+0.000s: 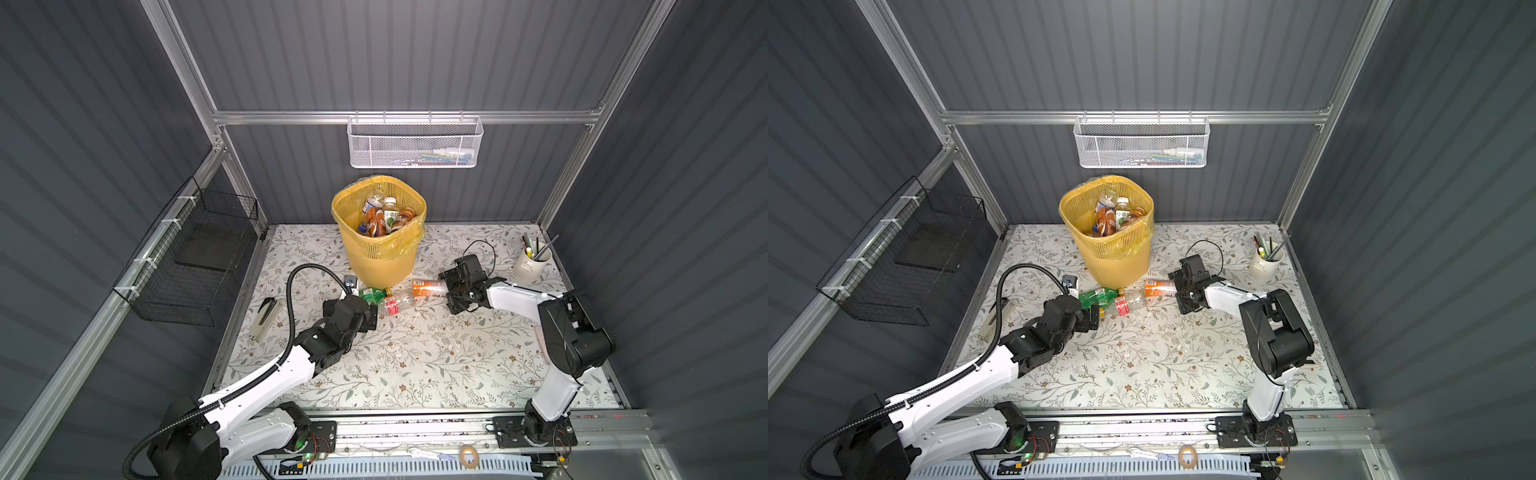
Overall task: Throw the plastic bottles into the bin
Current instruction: 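Reach the right gripper to the orange-label bottle while the left arm draws back, then close the right gripper on the white cap and lift, then carry the orange-label bottle over the bin and open the right gripper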
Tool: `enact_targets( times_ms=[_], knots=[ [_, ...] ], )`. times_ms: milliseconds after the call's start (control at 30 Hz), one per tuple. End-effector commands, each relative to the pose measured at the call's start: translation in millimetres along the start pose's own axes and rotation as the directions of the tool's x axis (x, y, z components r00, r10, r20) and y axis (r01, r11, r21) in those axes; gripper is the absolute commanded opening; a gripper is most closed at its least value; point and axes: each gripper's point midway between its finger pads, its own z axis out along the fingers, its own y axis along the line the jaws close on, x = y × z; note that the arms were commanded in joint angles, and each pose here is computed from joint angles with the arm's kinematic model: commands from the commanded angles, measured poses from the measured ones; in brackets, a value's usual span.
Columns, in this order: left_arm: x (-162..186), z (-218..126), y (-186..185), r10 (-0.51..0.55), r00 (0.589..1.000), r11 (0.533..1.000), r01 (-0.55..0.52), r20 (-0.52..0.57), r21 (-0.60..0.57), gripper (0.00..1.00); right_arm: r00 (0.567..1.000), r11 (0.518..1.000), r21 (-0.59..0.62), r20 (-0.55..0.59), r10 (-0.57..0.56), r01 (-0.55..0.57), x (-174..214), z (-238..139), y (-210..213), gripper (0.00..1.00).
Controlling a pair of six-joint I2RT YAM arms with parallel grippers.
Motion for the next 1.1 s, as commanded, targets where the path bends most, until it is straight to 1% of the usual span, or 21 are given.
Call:
enact_targets(
  times_ms=[0, 67, 133, 300, 500, 633, 767, 833, 900, 1000, 1067],
  knots=[
    [2.1, -3.9, 5.4, -0.007, 1.000, 1.000, 0.007, 0.003, -0.020, 1.00, 0.998, 0.999, 0.049, 0.053, 0.020, -0.023, -12.7, 4.0, -10.3, 0.92],
    [3.1, -3.3, 5.4, -0.007, 1.000, 1.000, 0.007, 0.002, -0.020, 0.99, 0.998, 0.997, 0.071, 0.064, 0.014, -0.018, -17.6, 6.7, -12.5, 0.90],
    [4.3, -2.9, 5.3, -0.003, 1.000, 1.000, 0.003, -0.002, -0.020, 0.99, 0.997, 0.995, 0.094, 0.075, 0.005, -0.012, -23.0, 9.4, -15.9, 0.87],
    [5.5, -3.8, 7.2, -0.004, 1.000, 1.000, 0.004, -0.006, -0.027, 1.00, 0.994, 0.993, 0.117, 0.105, 0.018, -0.030, -36.8, 10.7, -28.3, 0.73],
    [7.7, -4.6, 9.5, -0.012, 1.000, 0.999, 0.012, -0.005, -0.033, 0.99, 0.986, 0.993, 0.105, 0.160, 0.033, -0.050, -60.4, -2.8, -42.6, 0.68],
    [8.0, -3.8, 11.6, -0.024, 1.000, 0.999, 0.024, -0.003, -0.048, 0.99, 0.988, 1.000, 0.029, 0.154, -0.012, 0.007, -74.3, -13.1, -36.3, 0.67],
    [10.1, -3.4, 17.3, -0.065, 0.998, 0.995, 0.065, 0.011, -0.073, 1.00, 0.990, 0.988, -0.127, 0.120, -0.068, 0.083, -81.1, -27.5, -12.2, 0.65],
    [12.9, -2.3, 14.9, -0.075, 0.997, 0.995, 0.075, 0.008, -0.060, 0.99, 0.987, 0.970, -0.202, 0.118, -0.112, 0.135, -83.9, -41.7, 5.4, 0.63],
    [15.3, -0.5, 12.8, -0.077, 0.997, 0.996, 0.077, -0.003, -0.053, 0.99, 0.979, 0.941, -0.280, 0.123, -0.163, 0.192, -84.3, -59.7, 27.5, 0.62],
    [20.9, 2.7, 10.4, -0.071, 0.997, 0.996, 0.070, -0.027, -0.049, 0.99, 0.956, 0.874, -0.394, 0.182, -0.229, 0.285, -88.0, -98.3, 69.0, 0.62],
    [23.5, 4.0, 9.4, -0.072, 0.997, 0.996, 0.070, -0.036, -0.046, 0.99, 0.933, 0.817, -0.456, 0.238, -0.269, 0.352, -88.7, -129.2, 99.9, 0.62]
  ],
)
